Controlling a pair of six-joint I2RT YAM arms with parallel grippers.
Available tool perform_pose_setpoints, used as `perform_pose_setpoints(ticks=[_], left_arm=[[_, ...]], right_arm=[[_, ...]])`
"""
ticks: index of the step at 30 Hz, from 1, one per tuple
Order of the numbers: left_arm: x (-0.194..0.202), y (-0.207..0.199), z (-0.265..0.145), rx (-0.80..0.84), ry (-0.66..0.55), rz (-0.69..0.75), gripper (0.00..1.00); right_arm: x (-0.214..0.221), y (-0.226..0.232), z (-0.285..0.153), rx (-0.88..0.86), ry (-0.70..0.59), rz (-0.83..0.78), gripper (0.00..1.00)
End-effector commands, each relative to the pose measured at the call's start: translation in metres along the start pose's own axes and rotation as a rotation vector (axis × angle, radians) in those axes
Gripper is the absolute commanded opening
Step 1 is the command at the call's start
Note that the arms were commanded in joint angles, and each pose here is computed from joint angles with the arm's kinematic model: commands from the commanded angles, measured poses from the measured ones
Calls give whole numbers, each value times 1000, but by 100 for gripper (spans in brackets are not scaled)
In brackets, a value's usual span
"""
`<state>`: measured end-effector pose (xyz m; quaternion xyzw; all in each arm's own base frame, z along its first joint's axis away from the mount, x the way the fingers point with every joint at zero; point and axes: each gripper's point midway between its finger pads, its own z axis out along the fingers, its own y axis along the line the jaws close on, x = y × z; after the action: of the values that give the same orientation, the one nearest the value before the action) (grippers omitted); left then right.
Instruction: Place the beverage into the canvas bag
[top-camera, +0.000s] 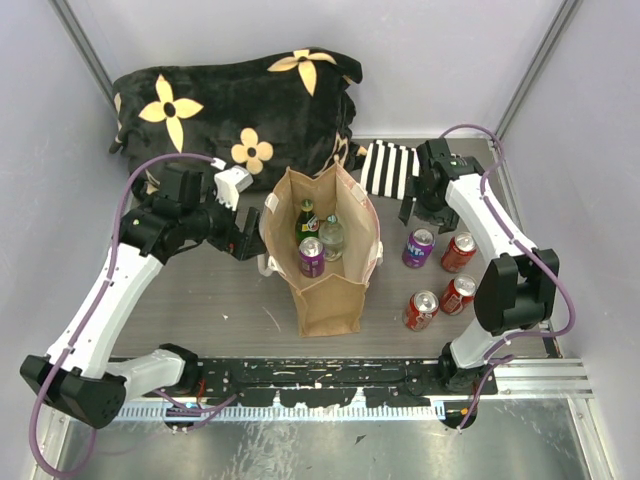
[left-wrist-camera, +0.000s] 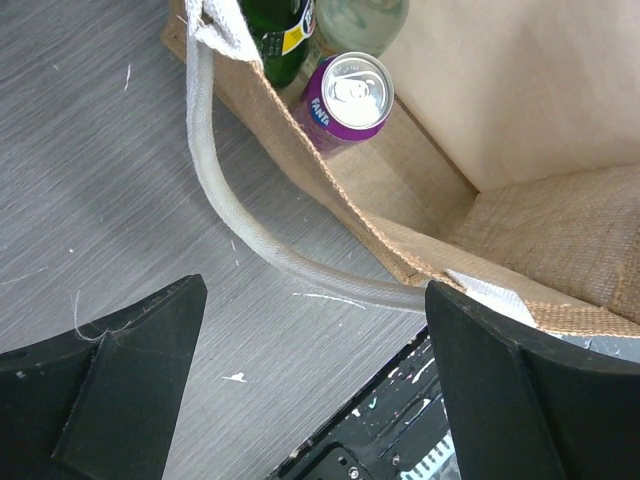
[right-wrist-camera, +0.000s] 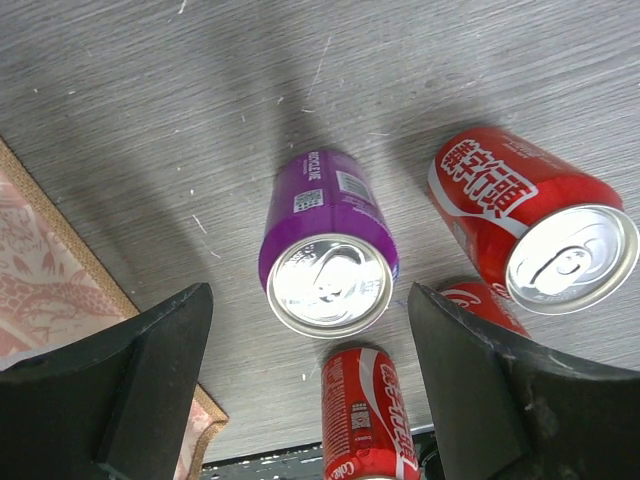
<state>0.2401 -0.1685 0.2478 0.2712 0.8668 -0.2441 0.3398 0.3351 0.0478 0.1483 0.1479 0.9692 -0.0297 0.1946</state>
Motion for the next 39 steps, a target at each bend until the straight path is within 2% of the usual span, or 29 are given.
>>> perform_pose_setpoints(ticks=[1,16,26,28,29,30,31,32,33,34,35,39], left_arm=[[-12,-7,-9,19,-71,12,98],[-8,-11,-9,33,-67,-10,98],[-5,-11,-11,34,-65,10,98],[-4,-12,-12,36,-65,14,98],[-4,-12,-13,35,-64,15,98],[-3,-12,-13,37,-61,17,98],[-2,-13,-13,41,-56,20,98],[-1,-14,-14,47,-54,22,98],[1,-15,-14,53,-46,18,98],[2,-17,-15,65,-39,18,98],[4,-20,-14,78,-29,16,98],[13,-26,-11,111,14,19,98]], right_arm=[[-11,-5,-7,-18,-41,-3,85],[17,-3,27,-75,52,-3,85],[31,-9,44,-30,122,-25,82],[30,-10,44,-22,117,-24,75],[29,-10,43,-22,113,-21,66],[26,-9,40,-27,105,-18,54],[23,-7,36,-35,95,-13,34],[21,-6,32,-42,90,-9,19],[15,-4,26,-54,74,-5,9],[11,-2,19,-67,64,0,3],[5,1,11,-84,49,5,1],[-26,15,-33,-171,-55,35,1]])
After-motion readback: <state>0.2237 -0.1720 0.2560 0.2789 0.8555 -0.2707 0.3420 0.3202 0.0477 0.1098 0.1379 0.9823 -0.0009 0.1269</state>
